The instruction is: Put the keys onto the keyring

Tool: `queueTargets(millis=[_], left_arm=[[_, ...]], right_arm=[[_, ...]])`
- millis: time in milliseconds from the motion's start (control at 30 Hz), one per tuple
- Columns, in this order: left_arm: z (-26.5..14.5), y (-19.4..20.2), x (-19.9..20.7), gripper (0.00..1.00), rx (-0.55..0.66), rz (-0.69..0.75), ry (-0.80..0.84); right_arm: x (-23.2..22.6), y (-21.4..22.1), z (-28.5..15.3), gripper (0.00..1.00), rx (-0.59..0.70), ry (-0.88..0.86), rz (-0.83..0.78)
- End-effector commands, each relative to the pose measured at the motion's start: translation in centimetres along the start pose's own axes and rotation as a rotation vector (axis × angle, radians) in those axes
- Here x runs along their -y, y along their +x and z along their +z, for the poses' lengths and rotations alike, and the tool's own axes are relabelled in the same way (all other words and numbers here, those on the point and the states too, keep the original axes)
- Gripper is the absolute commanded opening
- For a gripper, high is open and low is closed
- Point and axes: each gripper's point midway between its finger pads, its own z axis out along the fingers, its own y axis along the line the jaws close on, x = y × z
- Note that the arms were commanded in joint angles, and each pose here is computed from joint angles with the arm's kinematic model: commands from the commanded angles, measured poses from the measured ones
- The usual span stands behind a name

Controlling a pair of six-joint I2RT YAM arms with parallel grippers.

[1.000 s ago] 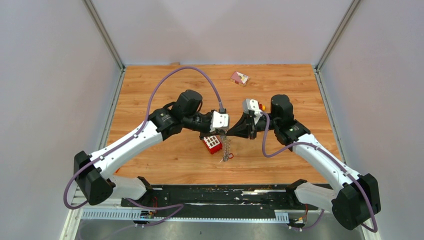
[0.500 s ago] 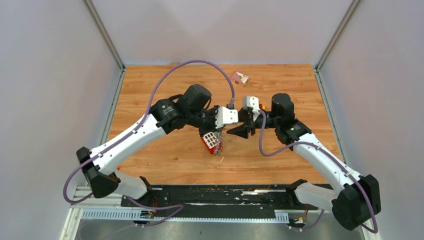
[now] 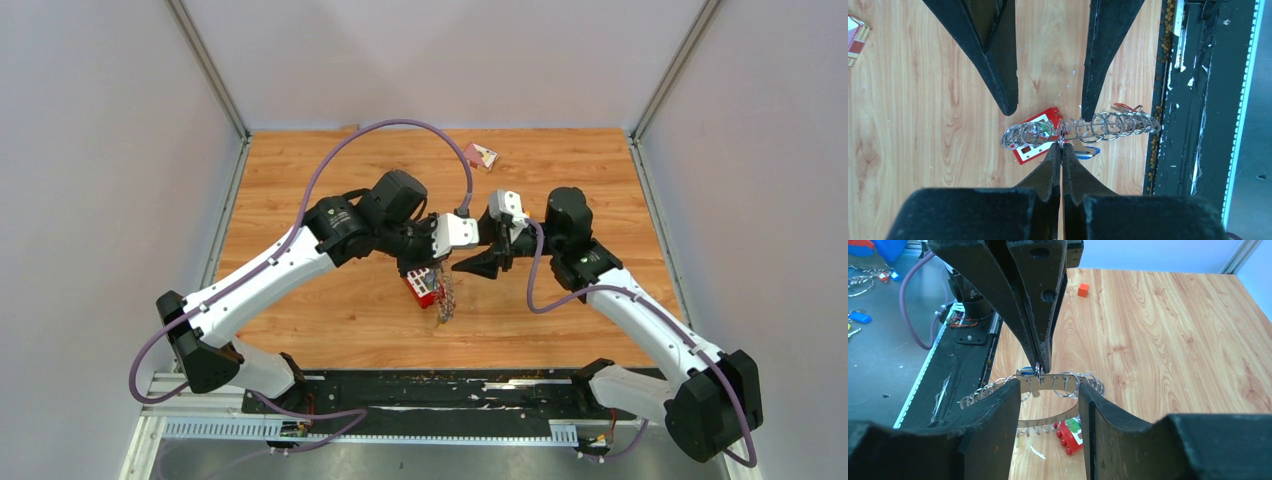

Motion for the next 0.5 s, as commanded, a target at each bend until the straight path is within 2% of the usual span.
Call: queueTargets(millis=[0, 467], left_arm=[[-0.37, -2.57, 0.02, 0.00, 0.097, -0.003, 0.004], [0.09, -2.61, 0.33, 0.00, 0.109, -0.007, 0.025]], right_arm=[[-0.91, -0.92, 0.74, 0.45, 0.041, -0.062, -0.012], [-0.95, -0.46, 1.43, 0.26, 0.036, -0.072, 0.009]])
